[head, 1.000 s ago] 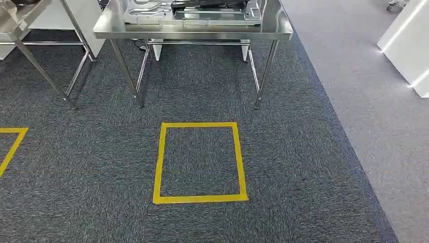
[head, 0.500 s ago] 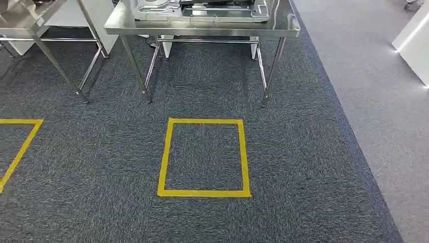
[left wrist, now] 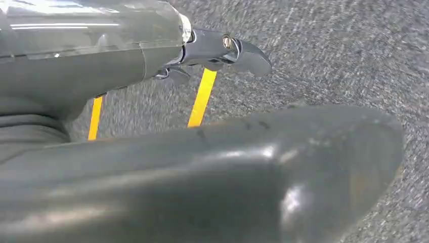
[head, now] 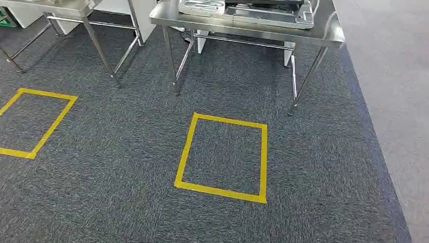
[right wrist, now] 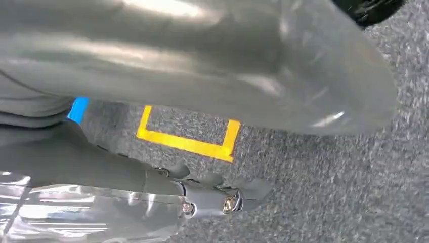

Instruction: Take the parts from the cabinet and place them on the table.

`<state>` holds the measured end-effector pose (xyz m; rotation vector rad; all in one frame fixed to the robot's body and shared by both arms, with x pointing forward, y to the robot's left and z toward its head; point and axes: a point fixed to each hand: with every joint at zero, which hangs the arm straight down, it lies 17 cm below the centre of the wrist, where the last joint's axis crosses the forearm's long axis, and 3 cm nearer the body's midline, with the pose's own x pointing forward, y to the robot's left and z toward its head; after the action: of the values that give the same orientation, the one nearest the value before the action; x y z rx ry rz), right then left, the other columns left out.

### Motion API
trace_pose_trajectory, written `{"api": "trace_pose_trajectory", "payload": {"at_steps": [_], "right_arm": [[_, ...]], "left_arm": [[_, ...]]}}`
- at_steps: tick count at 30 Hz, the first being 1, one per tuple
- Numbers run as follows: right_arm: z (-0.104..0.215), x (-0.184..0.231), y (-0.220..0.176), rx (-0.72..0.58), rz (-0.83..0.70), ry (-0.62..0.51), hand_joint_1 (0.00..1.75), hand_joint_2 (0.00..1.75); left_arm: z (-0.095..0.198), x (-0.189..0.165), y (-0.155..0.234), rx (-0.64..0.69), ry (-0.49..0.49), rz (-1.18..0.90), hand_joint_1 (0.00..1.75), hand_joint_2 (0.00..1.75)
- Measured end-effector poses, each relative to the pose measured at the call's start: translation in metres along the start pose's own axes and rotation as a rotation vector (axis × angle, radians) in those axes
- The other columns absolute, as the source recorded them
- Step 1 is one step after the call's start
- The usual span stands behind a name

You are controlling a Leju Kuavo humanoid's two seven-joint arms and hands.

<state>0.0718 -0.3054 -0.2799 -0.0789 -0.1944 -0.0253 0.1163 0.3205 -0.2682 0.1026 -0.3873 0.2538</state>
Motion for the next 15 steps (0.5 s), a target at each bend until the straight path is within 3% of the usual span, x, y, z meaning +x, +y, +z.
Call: {"api": "trace_pose_trajectory", "payload": {"at_steps": [15], "right_arm": [[0.001,-0.005,0.004,0.011,0.015,-0.006,0.0,0.0]], "left_arm": [[0.002,-0.009,0.004,0.012,0.003,0.007,0.0,0.0]]}}
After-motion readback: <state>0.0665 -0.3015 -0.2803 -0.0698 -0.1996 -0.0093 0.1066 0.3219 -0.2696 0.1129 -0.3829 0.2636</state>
